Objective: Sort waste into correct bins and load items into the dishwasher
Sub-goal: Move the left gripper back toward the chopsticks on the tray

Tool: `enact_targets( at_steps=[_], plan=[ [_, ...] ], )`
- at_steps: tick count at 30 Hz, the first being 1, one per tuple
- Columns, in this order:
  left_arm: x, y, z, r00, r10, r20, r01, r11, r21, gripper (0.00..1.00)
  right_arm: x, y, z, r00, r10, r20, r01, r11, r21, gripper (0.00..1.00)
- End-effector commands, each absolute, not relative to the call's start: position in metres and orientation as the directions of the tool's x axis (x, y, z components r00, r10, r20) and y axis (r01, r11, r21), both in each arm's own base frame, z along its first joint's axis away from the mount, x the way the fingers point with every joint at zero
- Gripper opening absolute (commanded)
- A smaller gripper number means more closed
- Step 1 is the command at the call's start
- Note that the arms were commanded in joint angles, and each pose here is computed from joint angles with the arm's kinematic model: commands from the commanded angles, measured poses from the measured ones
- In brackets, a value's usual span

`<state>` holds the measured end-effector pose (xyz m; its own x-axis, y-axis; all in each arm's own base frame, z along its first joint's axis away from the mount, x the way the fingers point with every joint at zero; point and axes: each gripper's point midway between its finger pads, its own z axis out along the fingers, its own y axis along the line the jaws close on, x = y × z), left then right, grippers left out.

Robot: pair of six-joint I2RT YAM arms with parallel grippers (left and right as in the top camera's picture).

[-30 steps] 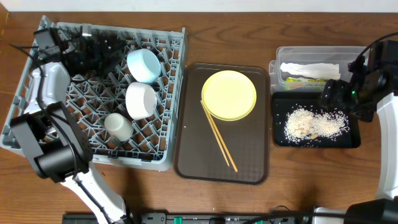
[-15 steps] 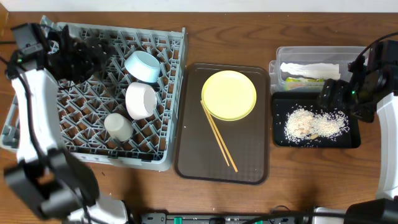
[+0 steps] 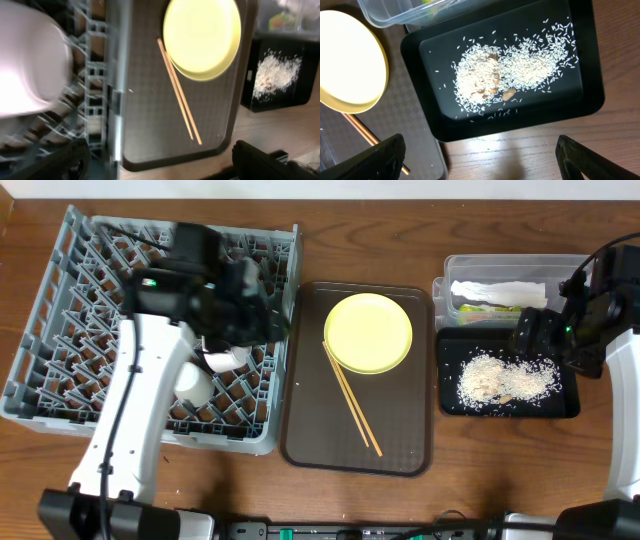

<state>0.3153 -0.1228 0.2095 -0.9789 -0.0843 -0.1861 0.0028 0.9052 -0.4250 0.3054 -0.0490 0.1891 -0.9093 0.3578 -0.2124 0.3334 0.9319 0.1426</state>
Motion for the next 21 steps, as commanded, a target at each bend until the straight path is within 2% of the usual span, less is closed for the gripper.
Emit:
enact_targets(
  at_steps=[1, 4, 7, 9, 13, 21],
  plan=[
    [0.302, -0.128, 0.175, -0.979, -0.179, -0.101, -0.14, 0.94, -0.311, 0.93, 0.306, -0.051, 0.199, -0.898, 0.368, -0.243, 0.34, 0.928, 0.149, 0.94],
    [0.291, -0.142, 0.149, -0.971, -0.221, -0.086, -0.195, 0.949, -0.246, 0.93, 0.306, -0.051, 0.199, -0.898, 0.368, -0.241, 0.341, 0.928, 0.149, 0.94],
    [0.282, -0.168, 0.126, -0.977, -0.195, -0.088, -0.167, 0.952, -0.255, 0.93, 0.306, -0.051, 0.199, -0.898, 0.368, -0.24, 0.341, 0.928, 0.149, 0.93],
    [0.276, -0.183, 0.111, -0.98, -0.167, -0.111, -0.135, 0.959, -0.25, 0.93, 0.306, -0.051, 0.199, -0.898, 0.368, -0.24, 0.341, 0.928, 0.149, 0.93],
    [0.268, -0.188, 0.084, -0.971, -0.172, -0.167, -0.147, 0.977, -0.154, 0.93, 0.305, -0.051, 0.199, -0.898, 0.368, -0.239, 0.341, 0.928, 0.149, 0.93],
    [0.274, -0.204, 0.049, -0.971, -0.128, -0.202, -0.112, 0.99, -0.087, 0.93, 0.306, -0.048, 0.2, -0.9, 0.368, -0.235, 0.336, 0.927, 0.166, 0.93]
  ],
)
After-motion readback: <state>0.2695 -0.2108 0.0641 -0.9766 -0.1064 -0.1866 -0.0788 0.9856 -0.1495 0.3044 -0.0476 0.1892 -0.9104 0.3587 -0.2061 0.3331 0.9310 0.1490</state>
